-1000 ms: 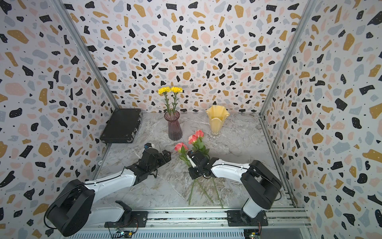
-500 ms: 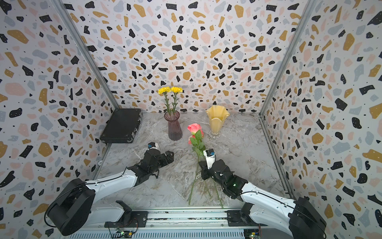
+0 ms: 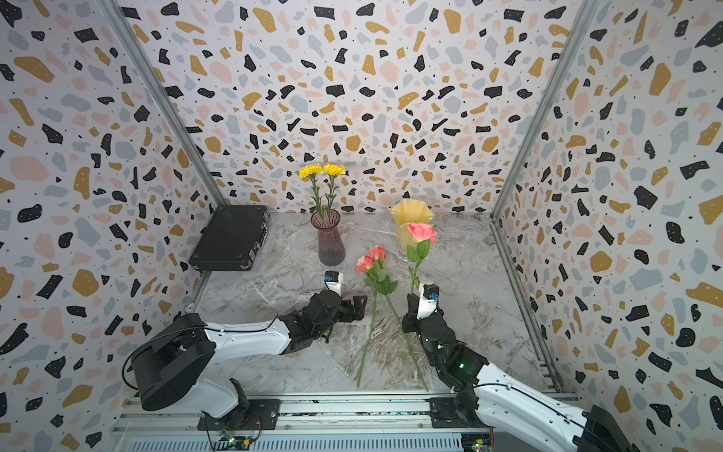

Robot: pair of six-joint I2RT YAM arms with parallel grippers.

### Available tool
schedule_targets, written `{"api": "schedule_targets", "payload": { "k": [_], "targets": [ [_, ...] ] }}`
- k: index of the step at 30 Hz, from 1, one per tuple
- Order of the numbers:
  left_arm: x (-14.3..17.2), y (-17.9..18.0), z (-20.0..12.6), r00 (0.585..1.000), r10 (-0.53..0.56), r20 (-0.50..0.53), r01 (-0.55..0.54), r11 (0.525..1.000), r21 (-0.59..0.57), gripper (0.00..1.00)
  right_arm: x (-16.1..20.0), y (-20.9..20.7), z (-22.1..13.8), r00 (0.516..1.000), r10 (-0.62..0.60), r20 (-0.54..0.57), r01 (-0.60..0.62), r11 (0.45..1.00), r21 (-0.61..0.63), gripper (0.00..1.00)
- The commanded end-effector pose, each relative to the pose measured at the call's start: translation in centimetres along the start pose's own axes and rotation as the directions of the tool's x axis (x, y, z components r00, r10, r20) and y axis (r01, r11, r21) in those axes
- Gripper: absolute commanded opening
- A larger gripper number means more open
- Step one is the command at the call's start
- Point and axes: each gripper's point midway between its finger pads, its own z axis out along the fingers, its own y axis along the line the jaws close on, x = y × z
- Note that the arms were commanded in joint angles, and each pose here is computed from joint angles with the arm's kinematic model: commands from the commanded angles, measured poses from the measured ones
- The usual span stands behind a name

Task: Arrange the flowers in different vases according to their colors
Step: Pick up the flower at the center of the board.

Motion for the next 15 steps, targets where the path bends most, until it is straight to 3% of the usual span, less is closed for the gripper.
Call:
{"api": "schedule_targets", "payload": {
  "k": [1,10,15],
  "targets": [
    [-2.7,0.4,-1.4,0.991,0.043,0.129,-0.038,0.999,-0.037,0.99,-1.1,-0.5,-0.2,0.999,-0.011,0.045,0.009,0.999,0.039,0.00],
    [-4.4,3.4,-2.8,0.990,0.034,0.140,0.002,0.968,-0.252,0.99,-0.7,-1.4,-0.1,0.997,-0.058,0.049,0.054,0.995,0.084,0.00],
    [-5.2,4.5,-3.6,0.988,0.049,0.146,0.003,0.941,-0.338,0.99,-2.9,-0.1,-1.0,0.996,0.050,0.069,-0.051,0.999,0.008,0.00]
  ]
}}
